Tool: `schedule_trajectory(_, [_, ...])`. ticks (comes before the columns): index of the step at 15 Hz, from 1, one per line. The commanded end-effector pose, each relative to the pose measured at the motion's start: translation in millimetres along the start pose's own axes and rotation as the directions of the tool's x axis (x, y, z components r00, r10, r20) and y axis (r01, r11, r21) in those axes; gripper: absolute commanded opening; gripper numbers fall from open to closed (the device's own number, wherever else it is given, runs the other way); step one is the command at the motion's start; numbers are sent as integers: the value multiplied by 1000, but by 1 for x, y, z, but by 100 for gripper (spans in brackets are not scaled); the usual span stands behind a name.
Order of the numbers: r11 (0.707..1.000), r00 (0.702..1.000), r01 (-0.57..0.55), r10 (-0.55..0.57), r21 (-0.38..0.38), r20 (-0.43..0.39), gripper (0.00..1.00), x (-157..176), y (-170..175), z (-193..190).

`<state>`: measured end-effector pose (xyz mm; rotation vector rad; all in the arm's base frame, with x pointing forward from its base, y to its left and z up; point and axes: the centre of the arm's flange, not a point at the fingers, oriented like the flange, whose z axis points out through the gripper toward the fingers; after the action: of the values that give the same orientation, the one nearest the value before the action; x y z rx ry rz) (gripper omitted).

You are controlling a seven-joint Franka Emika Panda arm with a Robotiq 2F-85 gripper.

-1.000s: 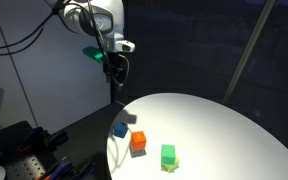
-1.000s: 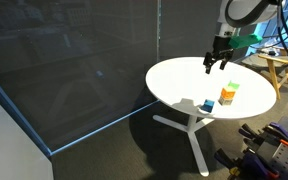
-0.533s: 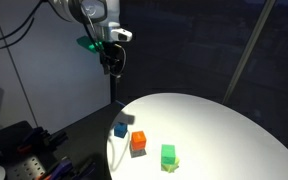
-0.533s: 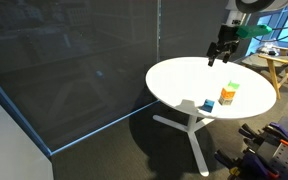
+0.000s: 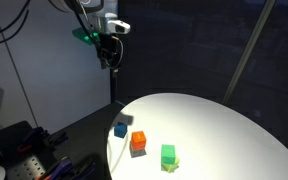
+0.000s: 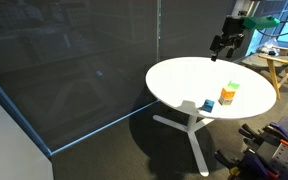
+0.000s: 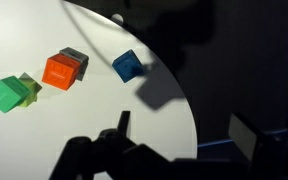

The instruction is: Pick up an orange block and stack it on top of the gray block

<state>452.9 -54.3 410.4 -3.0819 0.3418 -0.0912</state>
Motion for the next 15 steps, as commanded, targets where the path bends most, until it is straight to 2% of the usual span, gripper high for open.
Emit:
schedule_trajectory(1, [1000,1000,5,-4,-18,26,100,-10,2,-14])
schedule_trajectory(10, [995,996,50,-44,-83,71,100,-17,5,-16])
schedule_trajectory(15, [997,997,46,-41,-65,72,100,-13,3,-6])
